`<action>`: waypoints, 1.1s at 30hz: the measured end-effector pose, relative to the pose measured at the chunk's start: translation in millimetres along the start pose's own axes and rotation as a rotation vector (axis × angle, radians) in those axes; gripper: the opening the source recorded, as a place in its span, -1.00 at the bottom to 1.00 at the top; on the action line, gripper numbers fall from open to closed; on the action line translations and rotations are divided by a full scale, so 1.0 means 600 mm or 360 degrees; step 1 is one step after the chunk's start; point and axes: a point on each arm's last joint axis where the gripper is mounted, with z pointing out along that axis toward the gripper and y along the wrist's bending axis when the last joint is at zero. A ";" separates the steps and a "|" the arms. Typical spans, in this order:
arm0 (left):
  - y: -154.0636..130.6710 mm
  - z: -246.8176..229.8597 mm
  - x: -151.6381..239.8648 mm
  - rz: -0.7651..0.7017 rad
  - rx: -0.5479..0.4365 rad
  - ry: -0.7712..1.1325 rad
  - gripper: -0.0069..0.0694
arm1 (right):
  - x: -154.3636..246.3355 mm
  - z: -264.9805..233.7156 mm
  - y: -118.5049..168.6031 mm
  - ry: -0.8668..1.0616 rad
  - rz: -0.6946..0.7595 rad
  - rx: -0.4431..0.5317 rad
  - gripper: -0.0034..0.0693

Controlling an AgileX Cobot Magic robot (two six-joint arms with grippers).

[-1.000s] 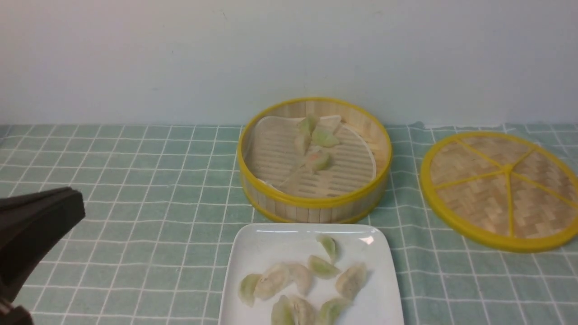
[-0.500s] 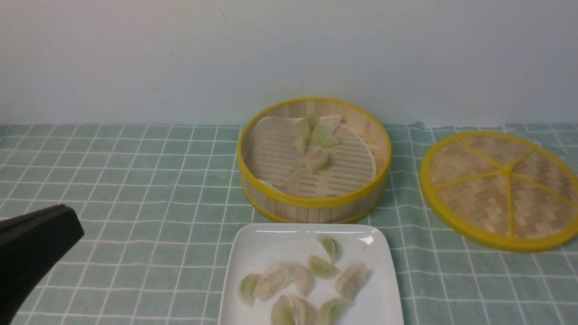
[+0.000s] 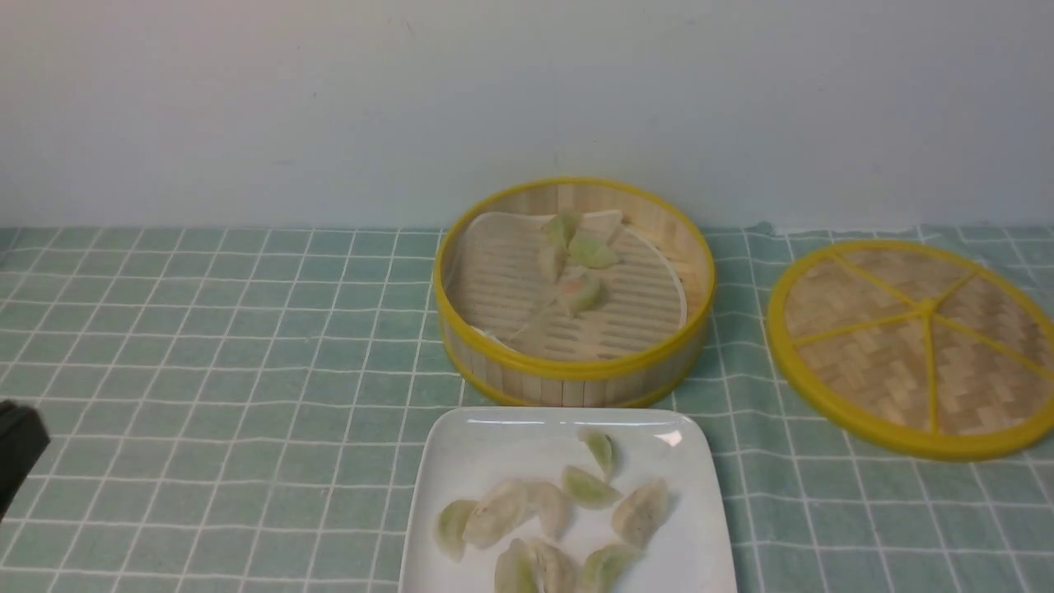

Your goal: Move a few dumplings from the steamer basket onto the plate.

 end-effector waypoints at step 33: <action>0.017 0.004 0.191 0.0034 -0.0251 0.0405 -0.84 | 0.001 0.000 0.000 0.0006 0.0000 0.0003 -0.94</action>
